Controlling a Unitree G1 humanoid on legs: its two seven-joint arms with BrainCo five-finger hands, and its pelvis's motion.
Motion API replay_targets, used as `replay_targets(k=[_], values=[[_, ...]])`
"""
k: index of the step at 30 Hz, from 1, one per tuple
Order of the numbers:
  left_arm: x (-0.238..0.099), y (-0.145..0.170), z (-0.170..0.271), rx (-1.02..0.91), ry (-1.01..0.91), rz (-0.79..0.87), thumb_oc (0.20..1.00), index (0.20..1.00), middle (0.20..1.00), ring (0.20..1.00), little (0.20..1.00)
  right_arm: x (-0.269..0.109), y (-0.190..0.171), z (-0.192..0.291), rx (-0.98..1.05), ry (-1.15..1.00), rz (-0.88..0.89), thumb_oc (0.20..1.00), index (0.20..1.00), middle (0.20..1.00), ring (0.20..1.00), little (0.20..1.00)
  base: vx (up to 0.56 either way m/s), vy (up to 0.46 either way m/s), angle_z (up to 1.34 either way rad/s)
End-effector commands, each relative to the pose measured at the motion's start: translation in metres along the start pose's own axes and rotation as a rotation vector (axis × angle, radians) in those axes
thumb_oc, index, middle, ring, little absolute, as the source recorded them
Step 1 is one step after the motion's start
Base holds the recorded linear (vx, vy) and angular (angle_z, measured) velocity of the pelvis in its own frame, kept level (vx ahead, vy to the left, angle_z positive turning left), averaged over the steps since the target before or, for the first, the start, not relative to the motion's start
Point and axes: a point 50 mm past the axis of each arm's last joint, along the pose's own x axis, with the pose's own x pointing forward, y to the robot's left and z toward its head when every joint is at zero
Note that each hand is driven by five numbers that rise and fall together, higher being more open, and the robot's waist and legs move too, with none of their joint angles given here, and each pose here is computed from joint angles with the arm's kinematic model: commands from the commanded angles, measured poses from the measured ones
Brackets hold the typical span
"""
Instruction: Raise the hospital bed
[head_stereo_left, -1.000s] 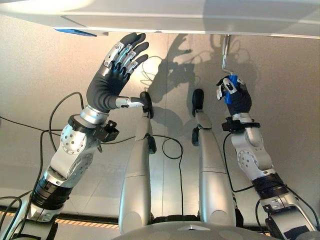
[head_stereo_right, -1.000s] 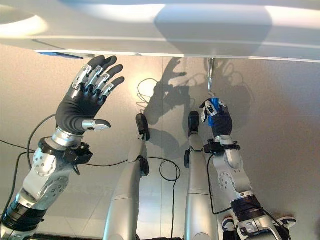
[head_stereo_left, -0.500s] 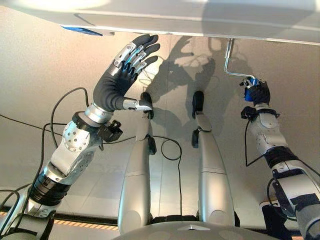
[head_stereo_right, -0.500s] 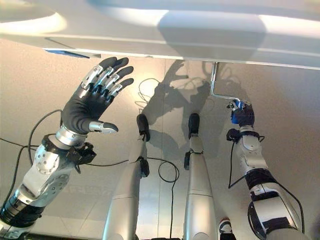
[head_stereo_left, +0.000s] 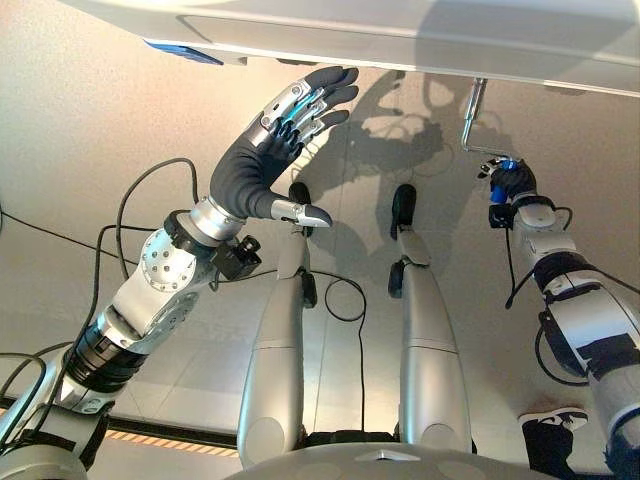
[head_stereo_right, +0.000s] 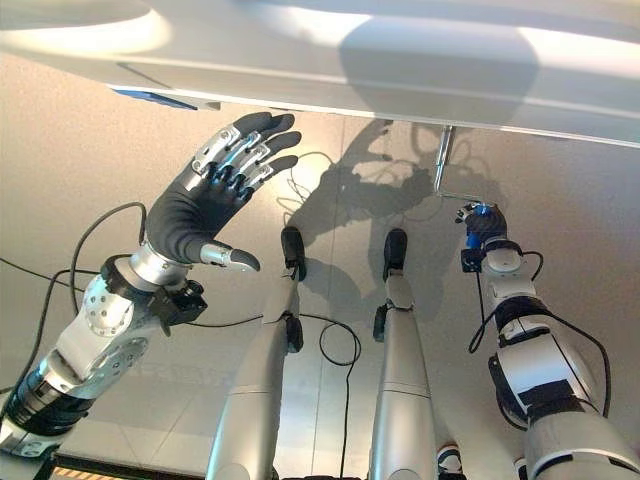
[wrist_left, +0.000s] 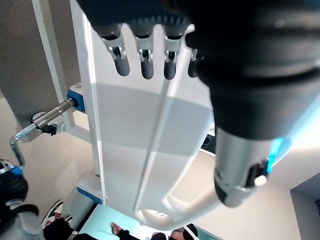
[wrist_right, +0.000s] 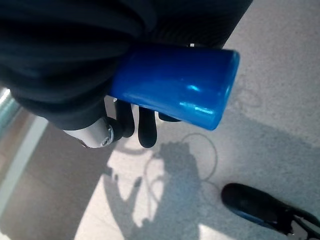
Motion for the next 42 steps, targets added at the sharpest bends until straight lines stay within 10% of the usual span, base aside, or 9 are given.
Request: replay_targets(k=[1,17,42], values=[[0.011,-0.007,0.012,-0.035,-0.121,-0.004,1.000,1.000,1.000,1.000,1.000,-0.003,-0.015,-0.023,-0.262,0.153,-0.014,0.200,0.200,0.200,0.200,0.200,0.00,0.000,0.00],[0.015,-0.005,0.008,-0.086,-0.157,0.112,1.000,1.000,1.000,1.000,1.000,-0.024,0.152,0.017,-0.589,-0.071,0.428,0.200,0.200,0.200,0.200,0.200,0.00,0.006,-0.01],[0.017,-0.008,0.012,-0.111,-0.210,0.160,1.000,1.000,1.000,1.000,1.000,-0.071,0.238,0.033,-0.926,-0.345,0.696,0.200,0.200,0.200,0.200,0.200,0.00,0.026,0.03]])
